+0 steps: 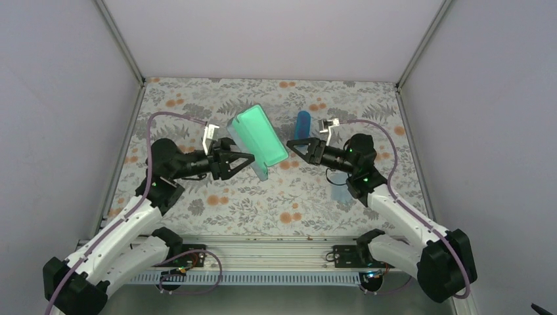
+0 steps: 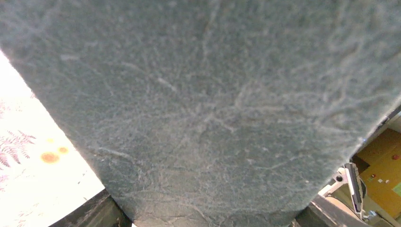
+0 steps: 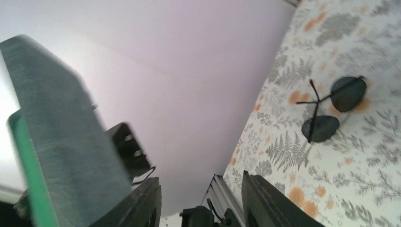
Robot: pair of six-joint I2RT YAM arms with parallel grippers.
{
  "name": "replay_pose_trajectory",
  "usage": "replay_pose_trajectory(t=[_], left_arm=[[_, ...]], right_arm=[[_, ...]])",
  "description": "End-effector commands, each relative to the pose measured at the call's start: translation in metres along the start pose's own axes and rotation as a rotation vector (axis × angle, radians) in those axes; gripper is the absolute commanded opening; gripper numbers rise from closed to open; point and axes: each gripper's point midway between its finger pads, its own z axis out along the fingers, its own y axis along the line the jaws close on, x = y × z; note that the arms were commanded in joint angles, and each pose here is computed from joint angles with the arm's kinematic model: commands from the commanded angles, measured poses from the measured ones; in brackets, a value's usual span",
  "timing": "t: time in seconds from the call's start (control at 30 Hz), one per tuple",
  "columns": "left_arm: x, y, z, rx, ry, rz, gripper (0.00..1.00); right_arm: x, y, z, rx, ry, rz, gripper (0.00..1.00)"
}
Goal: Organize the sunglasses
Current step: Open the sunglasses case, then place the sunglasses case at the center of the board.
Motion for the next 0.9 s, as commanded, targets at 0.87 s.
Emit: replay_pose_trajectory(t=[0.87], left_arm=[[-0.018,-0.020,0.006,0.061,0.000,0.114,0.41]], right_arm=[[0.025,0.050,-0.003,-0.165,0.208,-0.445,0.66]])
